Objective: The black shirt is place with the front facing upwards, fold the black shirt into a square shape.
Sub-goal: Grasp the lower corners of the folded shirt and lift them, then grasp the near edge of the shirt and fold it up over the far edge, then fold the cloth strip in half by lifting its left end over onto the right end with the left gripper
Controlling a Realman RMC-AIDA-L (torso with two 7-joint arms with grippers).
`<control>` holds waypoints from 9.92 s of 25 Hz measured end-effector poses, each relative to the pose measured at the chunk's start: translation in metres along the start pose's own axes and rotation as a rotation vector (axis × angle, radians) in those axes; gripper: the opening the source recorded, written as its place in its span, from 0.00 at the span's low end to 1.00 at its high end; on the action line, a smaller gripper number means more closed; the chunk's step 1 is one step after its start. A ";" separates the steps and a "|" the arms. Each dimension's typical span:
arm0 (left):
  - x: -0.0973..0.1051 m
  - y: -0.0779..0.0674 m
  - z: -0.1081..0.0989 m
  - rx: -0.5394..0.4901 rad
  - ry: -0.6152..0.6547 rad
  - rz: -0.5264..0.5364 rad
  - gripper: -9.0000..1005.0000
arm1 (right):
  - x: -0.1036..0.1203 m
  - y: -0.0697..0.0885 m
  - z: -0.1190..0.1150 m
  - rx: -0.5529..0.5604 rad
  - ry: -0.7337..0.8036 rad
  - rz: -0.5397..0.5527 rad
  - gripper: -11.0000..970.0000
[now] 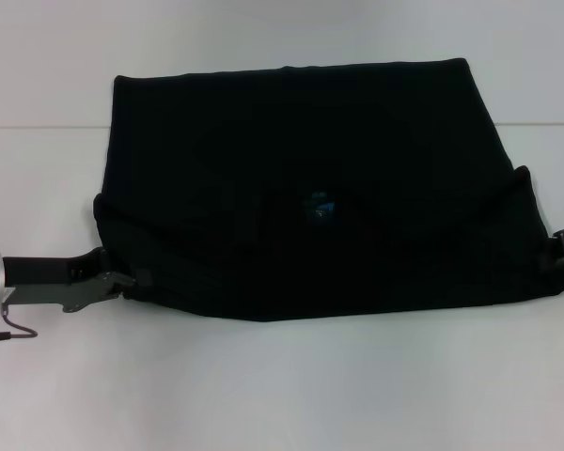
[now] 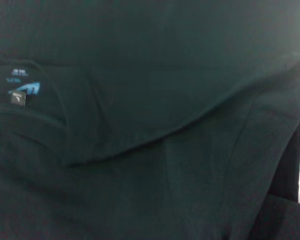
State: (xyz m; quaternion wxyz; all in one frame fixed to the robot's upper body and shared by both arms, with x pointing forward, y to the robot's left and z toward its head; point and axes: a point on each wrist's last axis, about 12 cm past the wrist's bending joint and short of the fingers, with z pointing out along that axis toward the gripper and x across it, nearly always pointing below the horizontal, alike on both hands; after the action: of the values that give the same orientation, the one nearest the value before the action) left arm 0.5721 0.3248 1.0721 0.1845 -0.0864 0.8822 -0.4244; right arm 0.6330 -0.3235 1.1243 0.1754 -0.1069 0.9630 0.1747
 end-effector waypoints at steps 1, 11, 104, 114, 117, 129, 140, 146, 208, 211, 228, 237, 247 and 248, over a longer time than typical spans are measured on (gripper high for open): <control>0.000 0.000 0.000 0.002 0.001 0.000 0.05 | 0.000 -0.001 -0.003 -0.008 -0.007 0.005 0.03; 0.005 -0.004 -0.008 0.056 0.048 0.001 0.05 | 0.015 -0.021 -0.035 -0.089 -0.041 0.051 0.03; -0.018 0.032 -0.038 0.069 -0.528 -0.089 0.68 | 0.020 0.034 0.041 -0.251 -0.695 -0.206 0.66; 0.040 0.045 -0.077 0.141 -0.194 -0.283 0.87 | 0.096 0.041 0.041 -0.422 -0.702 -0.547 0.85; 0.052 0.052 -0.077 0.109 -0.161 -0.344 0.89 | 0.111 0.045 0.041 -0.464 -0.699 -0.593 0.91; 0.059 0.062 -0.076 0.042 -0.138 -0.437 0.88 | 0.124 0.048 0.048 -0.481 -0.658 -0.616 0.96; 0.059 0.064 -0.062 0.024 -0.144 -0.482 0.88 | 0.127 0.049 0.051 -0.481 -0.629 -0.625 0.96; 0.052 0.061 -0.053 0.021 -0.156 -0.483 0.88 | 0.127 0.053 0.054 -0.494 -0.606 -0.647 0.96; -0.038 -0.022 -0.039 0.321 -0.370 -0.187 0.05 | 0.149 0.015 0.040 -0.336 -0.778 -0.365 0.96; -0.058 -0.080 0.002 0.384 -0.249 -0.054 0.05 | 0.156 0.012 0.041 -0.323 -0.774 -0.342 0.96; 0.044 -0.155 0.169 0.376 0.064 0.101 0.06 | 0.167 0.006 0.049 -0.262 -0.758 -0.267 0.96; 0.041 -0.154 0.161 0.414 0.064 0.109 0.06 | 0.103 0.021 0.072 -0.176 -0.748 -0.278 0.96; 0.045 -0.150 0.160 0.419 0.071 0.102 0.06 | 0.036 0.046 0.085 -0.082 -0.741 -0.294 0.96; 0.045 -0.149 0.159 0.418 0.073 0.102 0.06 | 0.032 0.047 0.085 -0.070 -0.746 -0.286 0.96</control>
State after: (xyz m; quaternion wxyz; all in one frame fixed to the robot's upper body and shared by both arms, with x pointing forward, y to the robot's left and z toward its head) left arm 0.5934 0.1032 1.0860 0.1876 0.0139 0.7844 -0.5911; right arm 0.6171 -0.2536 1.0519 0.5318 -0.1750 0.8020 0.2083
